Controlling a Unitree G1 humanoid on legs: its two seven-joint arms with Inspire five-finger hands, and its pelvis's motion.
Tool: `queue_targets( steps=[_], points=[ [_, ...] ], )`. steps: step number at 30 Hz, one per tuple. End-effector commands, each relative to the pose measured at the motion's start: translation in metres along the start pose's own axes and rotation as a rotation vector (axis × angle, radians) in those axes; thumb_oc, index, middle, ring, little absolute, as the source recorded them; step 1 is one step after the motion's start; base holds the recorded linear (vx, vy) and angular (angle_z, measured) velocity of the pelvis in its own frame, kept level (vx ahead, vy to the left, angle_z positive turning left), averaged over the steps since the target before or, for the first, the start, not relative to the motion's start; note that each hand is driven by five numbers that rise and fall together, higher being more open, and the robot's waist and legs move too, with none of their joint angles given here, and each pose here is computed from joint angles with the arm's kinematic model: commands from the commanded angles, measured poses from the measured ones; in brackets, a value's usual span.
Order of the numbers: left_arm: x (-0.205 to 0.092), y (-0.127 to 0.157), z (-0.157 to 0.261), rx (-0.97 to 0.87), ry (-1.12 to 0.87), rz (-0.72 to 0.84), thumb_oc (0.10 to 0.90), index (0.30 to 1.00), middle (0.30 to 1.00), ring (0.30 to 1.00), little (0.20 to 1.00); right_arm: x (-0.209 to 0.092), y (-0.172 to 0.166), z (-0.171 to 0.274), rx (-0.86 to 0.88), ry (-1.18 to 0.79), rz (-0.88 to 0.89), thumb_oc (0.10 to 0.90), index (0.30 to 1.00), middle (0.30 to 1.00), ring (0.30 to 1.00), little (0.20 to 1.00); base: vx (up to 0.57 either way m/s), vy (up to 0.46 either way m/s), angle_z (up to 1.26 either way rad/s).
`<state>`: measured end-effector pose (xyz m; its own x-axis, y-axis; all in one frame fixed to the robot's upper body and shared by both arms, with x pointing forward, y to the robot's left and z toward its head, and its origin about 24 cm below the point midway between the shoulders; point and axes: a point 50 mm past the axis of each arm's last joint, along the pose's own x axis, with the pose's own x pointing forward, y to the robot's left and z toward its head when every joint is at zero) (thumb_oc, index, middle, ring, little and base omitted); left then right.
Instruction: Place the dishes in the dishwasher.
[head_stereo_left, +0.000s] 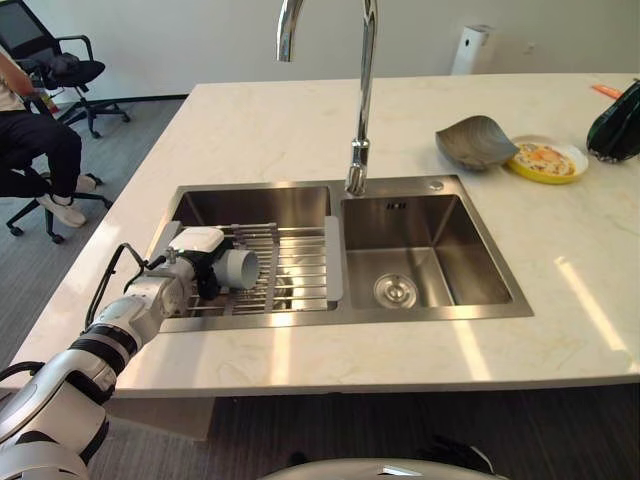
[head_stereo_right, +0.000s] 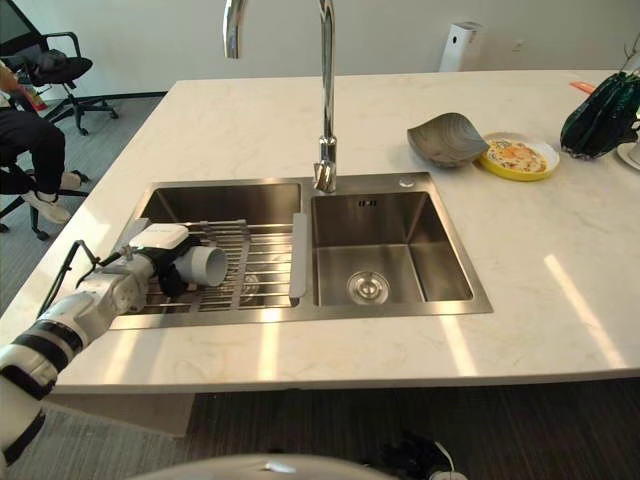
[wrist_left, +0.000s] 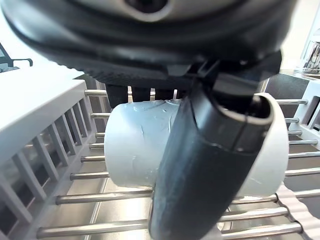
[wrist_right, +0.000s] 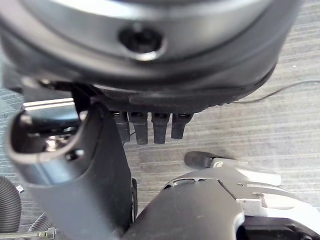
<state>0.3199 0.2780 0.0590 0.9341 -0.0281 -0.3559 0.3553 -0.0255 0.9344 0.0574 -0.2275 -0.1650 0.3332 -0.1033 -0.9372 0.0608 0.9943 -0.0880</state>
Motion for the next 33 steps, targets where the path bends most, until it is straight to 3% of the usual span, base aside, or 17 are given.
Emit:
queue_targets(
  steps=[1, 7, 12, 13, 16, 17, 23, 27, 33],
  points=[
    [0.011, 0.047, 0.011, 0.027, -0.046, 0.132, 0.4, 0.3, 0.3, 0.3, 0.3, -0.008, -0.026, -0.027, -0.07, 0.122, -0.057, 0.8, 0.9, 0.9, 0.9, 0.9, 0.0, 0.0, 0.0],
    [-0.003, 0.068, 0.013, -0.068, -0.113, 0.329, 0.4, 0.3, 0.3, 0.3, 0.3, -0.009, -0.023, -0.029, -0.061, 0.11, -0.048, 0.8, 0.9, 0.9, 0.9, 0.9, 0.0, -0.007, 0.0],
    [-0.036, 0.087, 0.004, -0.362, -0.157, 0.616, 0.4, 0.3, 0.3, 0.3, 0.3, -0.008, -0.01, -0.034, -0.033, 0.11, -0.02, 0.8, 0.9, 0.9, 0.9, 0.9, 0.01, -0.053, 0.03],
    [-0.038, 0.085, 0.002, -0.367, -0.152, 0.616, 0.4, 0.3, 0.3, 0.3, 0.3, -0.008, -0.012, -0.034, -0.039, 0.111, -0.021, 0.8, 0.9, 0.9, 0.9, 0.9, 0.03, -0.096, 0.08],
    [-0.068, 0.101, 0.005, -0.819, -0.293, 0.856, 0.4, 0.3, 0.3, 0.3, 0.3, -0.006, -0.002, -0.028, -0.044, 0.103, 0.013, 0.8, 0.9, 0.9, 0.9, 0.9, 0.03, -0.144, 0.12],
    [-0.07, 0.101, 0.004, -0.822, -0.291, 0.856, 0.4, 0.3, 0.3, 0.3, 0.3, -0.006, -0.003, -0.028, -0.048, 0.103, 0.013, 0.8, 0.9, 0.9, 0.9, 0.9, 0.02, -0.138, 0.17],
    [-0.108, 0.098, -0.011, -1.312, -0.461, 1.055, 0.4, 0.3, 0.3, 0.3, 0.3, -0.001, 0.008, -0.009, -0.141, 0.06, 0.079, 0.8, 0.9, 0.9, 0.9, 0.9, -0.02, -0.157, 0.1],
    [-0.124, 0.09, -0.019, -1.396, -0.477, 1.126, 0.4, 0.3, 0.3, 0.3, 0.3, 0.001, 0.0, 0.006, -0.21, 0.027, 0.068, 0.8, 0.9, 0.9, 0.9, 0.9, -0.12, -0.162, 0.15],
    [-0.124, 0.077, -0.02, -1.413, -0.439, 1.1, 0.4, 0.3, 0.3, 0.3, 0.3, -0.003, -0.028, 0.01, -0.224, 0.016, -0.025, 0.8, 0.9, 0.9, 0.9, 0.9, -0.22, -0.055, 1.06]
  ],
)
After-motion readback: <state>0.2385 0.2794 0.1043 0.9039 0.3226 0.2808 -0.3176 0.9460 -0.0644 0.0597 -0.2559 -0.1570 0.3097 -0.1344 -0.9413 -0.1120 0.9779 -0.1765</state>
